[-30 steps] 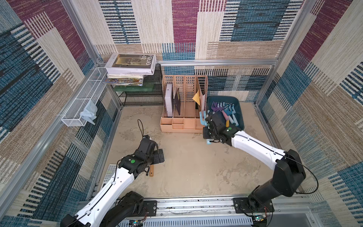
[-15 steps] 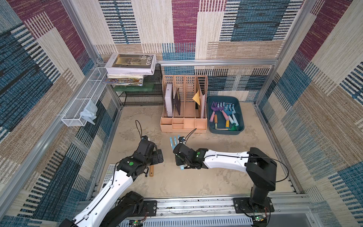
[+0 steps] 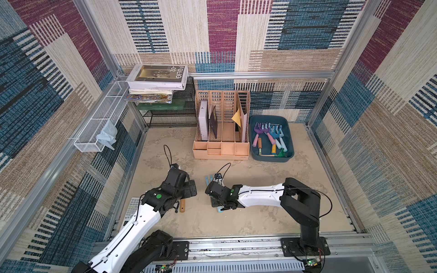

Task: Take the hand rake out of the storage box
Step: Place the rake at the center of the board, then move the rake to the center of the board.

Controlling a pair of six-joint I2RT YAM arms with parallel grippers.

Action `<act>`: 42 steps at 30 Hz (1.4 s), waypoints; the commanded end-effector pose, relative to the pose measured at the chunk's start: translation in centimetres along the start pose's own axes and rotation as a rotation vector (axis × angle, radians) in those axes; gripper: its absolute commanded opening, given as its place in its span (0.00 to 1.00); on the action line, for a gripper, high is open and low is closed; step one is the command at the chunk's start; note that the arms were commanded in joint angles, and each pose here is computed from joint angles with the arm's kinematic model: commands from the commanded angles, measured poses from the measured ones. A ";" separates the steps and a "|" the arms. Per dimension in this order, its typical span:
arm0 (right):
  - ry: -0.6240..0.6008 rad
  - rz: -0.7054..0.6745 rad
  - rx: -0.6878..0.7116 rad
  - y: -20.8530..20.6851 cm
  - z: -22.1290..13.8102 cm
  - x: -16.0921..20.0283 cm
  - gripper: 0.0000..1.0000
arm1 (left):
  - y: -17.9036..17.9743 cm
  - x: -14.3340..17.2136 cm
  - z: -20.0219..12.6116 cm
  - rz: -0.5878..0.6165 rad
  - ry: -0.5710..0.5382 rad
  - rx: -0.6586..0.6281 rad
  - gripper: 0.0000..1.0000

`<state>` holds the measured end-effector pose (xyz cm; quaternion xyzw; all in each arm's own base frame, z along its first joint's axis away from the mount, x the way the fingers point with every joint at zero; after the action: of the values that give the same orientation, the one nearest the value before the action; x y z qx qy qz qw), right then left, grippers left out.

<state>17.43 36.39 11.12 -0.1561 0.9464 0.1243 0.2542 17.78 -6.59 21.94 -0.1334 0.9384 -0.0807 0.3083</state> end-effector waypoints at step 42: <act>-0.378 0.263 0.170 -23.3 -15.3 -4.3 0.96 | -9.6 9.5 9.3 0.231 0.313 -0.213 0.28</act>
<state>22.42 11.03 22.37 0.0206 0.9055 0.0929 0.4135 17.81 -20.59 11.66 -0.0321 0.9882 0.0108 0.1496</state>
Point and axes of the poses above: each gripper's point midway between its finger pads, its own z axis out along the fingers, its own y axis along the line the jaws close on, x = y × z, the point moved 10 cm from there along -z, back along the fingers, and after that the axes turned 6 degrees about -z, right-handed, at the moved point
